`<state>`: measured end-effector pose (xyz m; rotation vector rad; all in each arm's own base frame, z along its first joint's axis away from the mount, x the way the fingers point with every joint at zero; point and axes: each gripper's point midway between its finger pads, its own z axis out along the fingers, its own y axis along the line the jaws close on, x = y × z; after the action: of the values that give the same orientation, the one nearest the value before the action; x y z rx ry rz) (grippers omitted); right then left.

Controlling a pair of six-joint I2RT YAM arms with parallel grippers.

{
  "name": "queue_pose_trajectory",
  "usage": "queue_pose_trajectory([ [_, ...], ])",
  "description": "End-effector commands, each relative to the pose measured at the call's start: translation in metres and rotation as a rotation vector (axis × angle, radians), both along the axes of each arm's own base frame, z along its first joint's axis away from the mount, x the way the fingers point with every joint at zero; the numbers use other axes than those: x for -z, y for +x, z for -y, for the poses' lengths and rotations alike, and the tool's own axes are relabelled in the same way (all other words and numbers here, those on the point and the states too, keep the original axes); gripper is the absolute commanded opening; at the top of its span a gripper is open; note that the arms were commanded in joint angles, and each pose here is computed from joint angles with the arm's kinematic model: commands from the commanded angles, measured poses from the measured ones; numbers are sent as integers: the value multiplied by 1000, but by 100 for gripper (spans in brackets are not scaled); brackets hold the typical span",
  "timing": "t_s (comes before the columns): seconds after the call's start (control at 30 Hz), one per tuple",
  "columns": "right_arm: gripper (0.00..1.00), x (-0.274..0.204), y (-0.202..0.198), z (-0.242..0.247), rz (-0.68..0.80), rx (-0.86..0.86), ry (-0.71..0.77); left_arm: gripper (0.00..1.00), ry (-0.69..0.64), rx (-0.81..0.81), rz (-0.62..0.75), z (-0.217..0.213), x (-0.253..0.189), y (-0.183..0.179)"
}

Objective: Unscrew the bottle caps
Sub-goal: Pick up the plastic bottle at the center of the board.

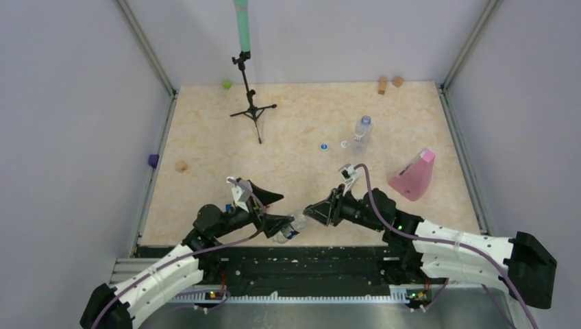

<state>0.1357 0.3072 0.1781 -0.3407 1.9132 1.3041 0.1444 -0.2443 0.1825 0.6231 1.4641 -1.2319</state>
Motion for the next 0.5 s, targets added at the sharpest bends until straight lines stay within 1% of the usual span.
queue_pose_trajectory([
  [0.0, 0, -18, 3, -2, 29, 14, 58, 94, 37, 32, 63, 0, -6, -5],
  [0.1, 0, -36, 0, -9, 47, -22, 104, 93, 74, 106, 48, 5, -1, -15],
  [0.2, 0, -51, -6, -18, 64, -74, 139, 93, 73, 181, 59, 10, -3, -25],
  [0.27, 0, -55, -5, -20, 66, -77, 144, 93, 83, 217, 63, 13, -1, -27],
  [0.47, 0, -61, 2, -21, 68, -45, 171, 91, 115, 209, 7, 19, 7, -18],
])
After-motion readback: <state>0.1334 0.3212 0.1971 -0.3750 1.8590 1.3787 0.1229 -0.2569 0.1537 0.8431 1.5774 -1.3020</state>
